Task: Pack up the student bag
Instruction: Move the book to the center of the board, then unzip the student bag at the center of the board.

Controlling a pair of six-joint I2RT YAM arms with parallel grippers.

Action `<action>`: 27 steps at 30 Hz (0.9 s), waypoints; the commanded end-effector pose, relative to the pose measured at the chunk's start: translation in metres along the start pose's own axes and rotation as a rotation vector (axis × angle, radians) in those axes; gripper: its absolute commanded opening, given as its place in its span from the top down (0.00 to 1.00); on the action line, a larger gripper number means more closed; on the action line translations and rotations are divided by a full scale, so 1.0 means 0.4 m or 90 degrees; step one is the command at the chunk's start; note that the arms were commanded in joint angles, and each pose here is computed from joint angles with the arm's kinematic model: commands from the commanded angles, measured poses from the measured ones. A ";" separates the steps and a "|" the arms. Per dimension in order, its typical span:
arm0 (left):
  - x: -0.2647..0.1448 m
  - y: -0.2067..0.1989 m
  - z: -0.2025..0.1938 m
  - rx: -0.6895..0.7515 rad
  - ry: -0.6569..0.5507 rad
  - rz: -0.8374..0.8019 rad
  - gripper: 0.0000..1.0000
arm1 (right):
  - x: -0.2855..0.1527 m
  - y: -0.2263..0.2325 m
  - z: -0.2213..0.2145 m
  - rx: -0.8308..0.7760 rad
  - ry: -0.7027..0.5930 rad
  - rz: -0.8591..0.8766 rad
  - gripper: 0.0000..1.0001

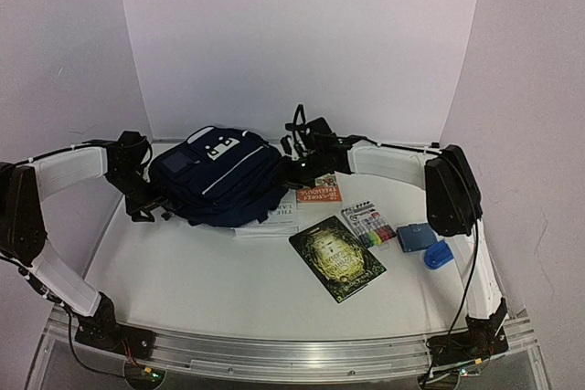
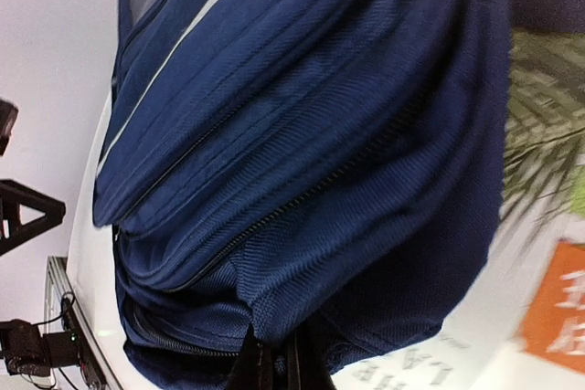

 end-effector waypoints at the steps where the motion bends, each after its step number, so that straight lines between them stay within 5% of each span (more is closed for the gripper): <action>1: 0.022 -0.066 0.045 0.076 -0.028 -0.081 0.33 | -0.102 -0.010 0.078 -0.027 -0.051 0.003 1.00; 11: 0.107 -0.116 0.064 0.195 -0.007 -0.145 0.45 | -0.057 -0.066 0.028 -0.039 -0.018 -0.024 1.00; 27: 0.187 -0.064 0.073 0.278 -0.044 -0.109 0.49 | -0.064 -0.072 0.022 -0.043 -0.012 -0.028 1.00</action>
Point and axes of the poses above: each gripper's point midway between its finger pads, its own x axis out along the fingers, its own y axis along the line the jaws close on, z = x × y, the point moved 1 cm from there along -x, back along the fingers, and after that the axes turned 10 degrees about -x, right-handed, at the moved point
